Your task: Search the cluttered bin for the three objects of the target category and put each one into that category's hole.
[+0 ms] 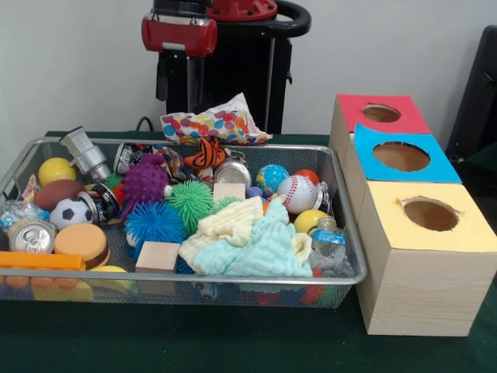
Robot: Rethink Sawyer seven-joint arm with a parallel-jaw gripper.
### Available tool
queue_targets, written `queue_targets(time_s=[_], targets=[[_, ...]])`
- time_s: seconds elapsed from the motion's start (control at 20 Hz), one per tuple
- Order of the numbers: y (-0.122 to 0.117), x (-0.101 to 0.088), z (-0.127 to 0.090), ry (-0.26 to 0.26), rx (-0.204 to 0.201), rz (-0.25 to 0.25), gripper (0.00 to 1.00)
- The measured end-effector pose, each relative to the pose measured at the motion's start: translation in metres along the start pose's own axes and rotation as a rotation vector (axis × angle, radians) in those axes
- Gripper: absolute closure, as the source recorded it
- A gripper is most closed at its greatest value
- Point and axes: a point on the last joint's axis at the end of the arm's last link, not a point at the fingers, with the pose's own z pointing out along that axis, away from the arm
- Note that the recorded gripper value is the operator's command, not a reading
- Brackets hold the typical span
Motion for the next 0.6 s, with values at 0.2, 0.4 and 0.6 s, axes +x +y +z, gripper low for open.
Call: queue_targets(time_s=[0.2, 0.4, 0.6], targets=[[0.003, -0.001, 0.0, -0.002, -0.007, -0.005, 0.0], [0.003, -0.001, 0.001, -0.001, -0.007, -0.005, 0.0], [0.012, 0.007, 0.009, 0.024, -0.021, -0.017, 0.0]])
